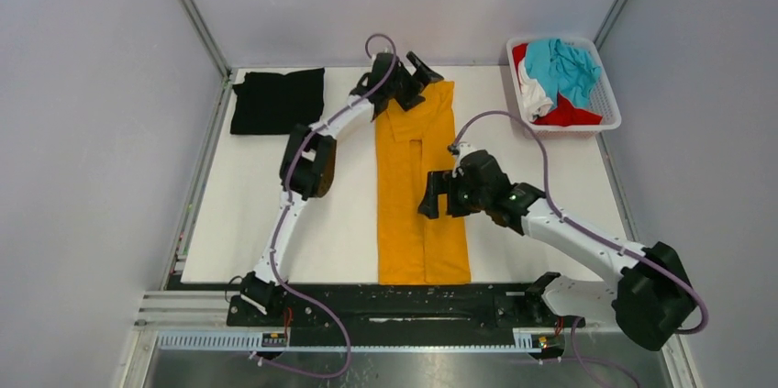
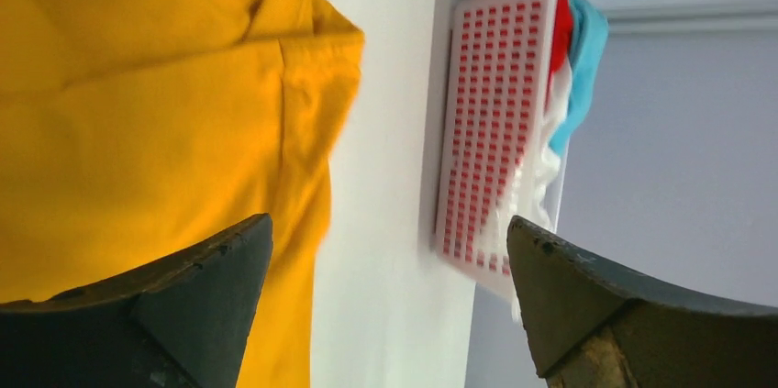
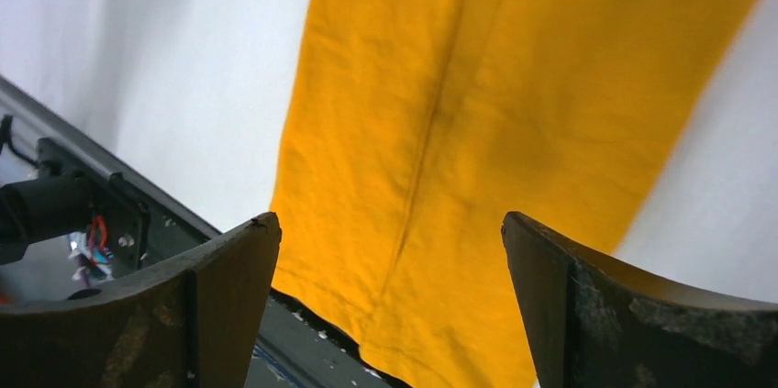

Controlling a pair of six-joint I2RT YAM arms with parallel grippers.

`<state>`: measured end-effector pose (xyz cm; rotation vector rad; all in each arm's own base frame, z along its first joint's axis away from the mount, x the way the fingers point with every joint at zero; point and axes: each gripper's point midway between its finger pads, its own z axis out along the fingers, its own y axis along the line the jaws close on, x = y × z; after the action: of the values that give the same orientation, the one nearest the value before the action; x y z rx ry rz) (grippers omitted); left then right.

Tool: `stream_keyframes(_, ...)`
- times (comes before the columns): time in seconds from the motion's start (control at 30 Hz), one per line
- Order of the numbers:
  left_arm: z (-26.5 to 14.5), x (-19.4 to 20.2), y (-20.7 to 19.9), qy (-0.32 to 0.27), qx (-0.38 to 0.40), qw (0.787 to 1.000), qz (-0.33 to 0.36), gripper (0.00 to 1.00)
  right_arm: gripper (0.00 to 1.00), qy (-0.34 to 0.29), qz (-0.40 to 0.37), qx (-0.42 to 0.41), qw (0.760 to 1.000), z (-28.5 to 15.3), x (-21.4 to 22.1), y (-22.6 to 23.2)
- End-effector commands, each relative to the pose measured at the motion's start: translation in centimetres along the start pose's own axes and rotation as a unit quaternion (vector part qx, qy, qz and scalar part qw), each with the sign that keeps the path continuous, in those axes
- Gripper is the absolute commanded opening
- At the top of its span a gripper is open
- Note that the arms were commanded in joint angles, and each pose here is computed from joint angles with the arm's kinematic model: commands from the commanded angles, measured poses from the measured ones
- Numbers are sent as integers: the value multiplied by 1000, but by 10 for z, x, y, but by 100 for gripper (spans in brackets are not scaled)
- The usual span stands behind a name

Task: Fold and stack the t-shirts
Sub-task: Rotate the tshirt 90 degrees, then grab the bottom of the folded rectangular tshirt with both arms

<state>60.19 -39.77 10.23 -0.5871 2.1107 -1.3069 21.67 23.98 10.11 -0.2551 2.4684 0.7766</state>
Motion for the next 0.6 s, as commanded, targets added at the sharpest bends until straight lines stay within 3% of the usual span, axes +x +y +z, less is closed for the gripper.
stream_keyframes(0.0, -115, -21, -126, -32, 46, 988, 147, 99, 99, -28, -15, 92, 995, -23, -2, -34)
stream_keyframes(0.2, -242, 23, -113, -42, -5, 974, 221, 99, 99, -89, -6, 191, 977, -65, -9, -70)
stream_keyframes(0.3, -286, 61, -73, -18, -35, 972, 233, 99, 99, -117, 0, 200, 973, -79, -7, -78)
stream_keyframes(0.43, -332, 112, -16, 19, -71, 974, 215, 99, 99, -121, 8, 178, 976, -83, 13, -81)
stream_keyframes(0.57, -364, 169, 32, 71, -91, 972, 205, 99, 100, -95, 39, 100, 990, -76, 44, -65)
